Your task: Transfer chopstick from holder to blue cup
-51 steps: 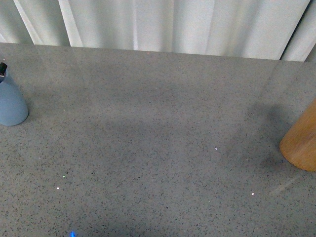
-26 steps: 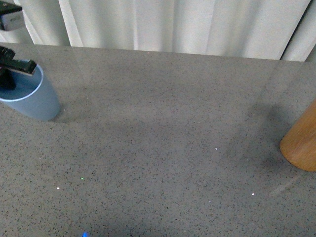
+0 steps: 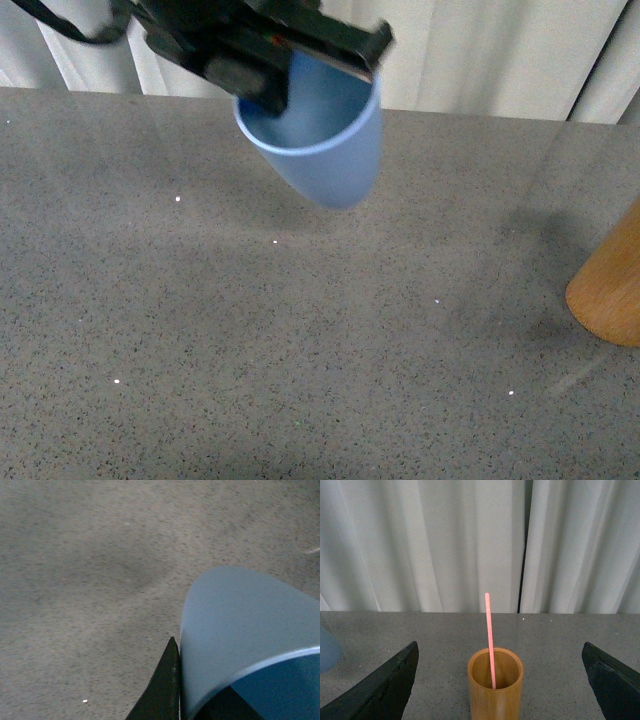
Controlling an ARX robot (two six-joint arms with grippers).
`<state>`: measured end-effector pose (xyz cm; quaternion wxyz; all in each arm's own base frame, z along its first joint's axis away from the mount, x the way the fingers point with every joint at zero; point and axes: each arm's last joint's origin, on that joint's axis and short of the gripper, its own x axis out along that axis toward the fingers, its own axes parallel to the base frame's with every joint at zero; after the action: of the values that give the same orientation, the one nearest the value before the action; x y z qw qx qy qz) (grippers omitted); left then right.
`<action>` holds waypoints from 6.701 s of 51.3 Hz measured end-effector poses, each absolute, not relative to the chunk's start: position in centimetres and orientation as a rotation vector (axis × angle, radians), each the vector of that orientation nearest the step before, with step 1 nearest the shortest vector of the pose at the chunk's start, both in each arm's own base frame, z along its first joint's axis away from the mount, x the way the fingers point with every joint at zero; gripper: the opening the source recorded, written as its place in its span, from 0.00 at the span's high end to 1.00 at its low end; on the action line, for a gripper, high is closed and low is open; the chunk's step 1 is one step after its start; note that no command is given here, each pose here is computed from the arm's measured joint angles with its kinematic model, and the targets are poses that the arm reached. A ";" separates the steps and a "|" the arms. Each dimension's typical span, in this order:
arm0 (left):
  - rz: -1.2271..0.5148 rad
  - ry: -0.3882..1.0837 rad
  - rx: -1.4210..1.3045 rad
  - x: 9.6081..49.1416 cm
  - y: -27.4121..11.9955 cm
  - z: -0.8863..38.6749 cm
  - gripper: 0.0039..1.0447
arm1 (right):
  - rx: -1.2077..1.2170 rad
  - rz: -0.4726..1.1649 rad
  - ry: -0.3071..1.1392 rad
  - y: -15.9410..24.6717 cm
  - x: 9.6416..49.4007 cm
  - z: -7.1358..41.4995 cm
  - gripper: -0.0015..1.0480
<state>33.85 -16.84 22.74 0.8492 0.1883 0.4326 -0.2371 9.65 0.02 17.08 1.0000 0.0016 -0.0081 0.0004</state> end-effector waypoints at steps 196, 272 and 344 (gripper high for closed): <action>0.000 -0.012 -0.005 13.4 0.0 17.0 0.97 | 0.003 0.001 -0.016 0.0 9.7 17.1 0.10; -0.002 -0.015 -0.005 9.7 0.0 17.0 0.66 | 0.003 0.001 -0.016 0.0 9.7 17.1 0.10; -0.002 -0.016 -0.004 9.7 0.0 17.0 0.06 | -0.018 0.053 0.323 -1.7 28.5 13.4 0.10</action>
<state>9.67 -0.02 16.96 1.0000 -0.0022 -0.0079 -0.0010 28.48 -1.68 13.40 0.9866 -0.0091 0.1608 0.0263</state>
